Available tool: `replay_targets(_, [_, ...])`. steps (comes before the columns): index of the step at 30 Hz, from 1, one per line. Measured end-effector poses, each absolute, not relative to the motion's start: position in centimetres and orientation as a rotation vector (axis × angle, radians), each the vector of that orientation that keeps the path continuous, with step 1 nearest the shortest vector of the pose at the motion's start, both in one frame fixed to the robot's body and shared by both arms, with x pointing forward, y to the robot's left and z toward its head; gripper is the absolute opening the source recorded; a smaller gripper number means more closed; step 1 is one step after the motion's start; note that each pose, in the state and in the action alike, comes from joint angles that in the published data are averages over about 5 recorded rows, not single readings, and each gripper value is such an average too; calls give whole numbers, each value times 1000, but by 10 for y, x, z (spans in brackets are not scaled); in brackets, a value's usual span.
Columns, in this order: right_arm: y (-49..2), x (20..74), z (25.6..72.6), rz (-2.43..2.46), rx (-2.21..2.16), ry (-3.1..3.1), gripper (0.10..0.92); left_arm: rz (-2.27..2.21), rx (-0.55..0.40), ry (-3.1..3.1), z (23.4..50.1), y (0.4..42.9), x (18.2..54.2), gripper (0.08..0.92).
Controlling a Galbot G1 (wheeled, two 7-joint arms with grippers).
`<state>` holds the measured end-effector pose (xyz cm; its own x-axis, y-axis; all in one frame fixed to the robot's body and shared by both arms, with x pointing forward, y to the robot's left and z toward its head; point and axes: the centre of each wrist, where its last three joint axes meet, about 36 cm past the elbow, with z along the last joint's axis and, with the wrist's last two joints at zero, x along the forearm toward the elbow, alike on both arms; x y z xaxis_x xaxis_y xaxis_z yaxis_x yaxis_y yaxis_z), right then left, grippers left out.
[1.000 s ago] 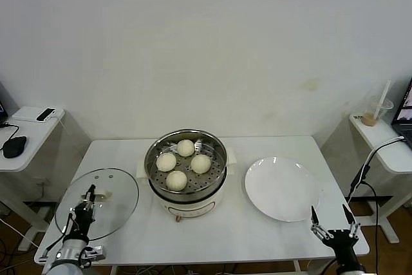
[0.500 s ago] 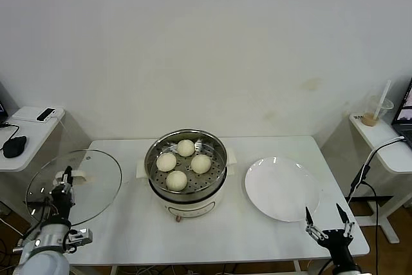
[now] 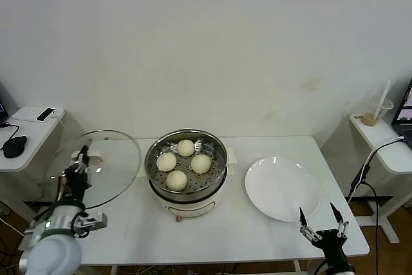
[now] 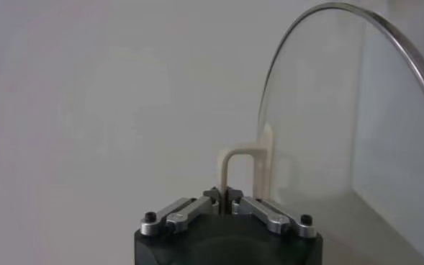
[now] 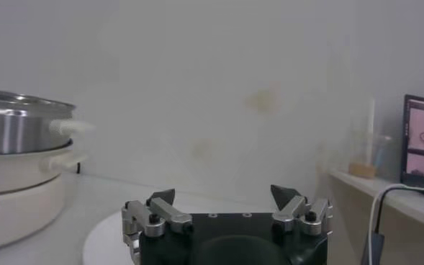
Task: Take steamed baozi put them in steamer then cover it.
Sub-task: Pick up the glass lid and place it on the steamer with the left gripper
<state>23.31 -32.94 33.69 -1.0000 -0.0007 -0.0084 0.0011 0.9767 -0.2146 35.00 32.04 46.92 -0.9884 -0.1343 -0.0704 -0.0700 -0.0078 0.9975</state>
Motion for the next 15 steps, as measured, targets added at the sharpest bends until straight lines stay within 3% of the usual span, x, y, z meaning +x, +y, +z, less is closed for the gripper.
replay_targets(15, [-308, 242, 329, -417, -42, 3122, 823, -2087, 29, -2328, 471, 243, 383, 131])
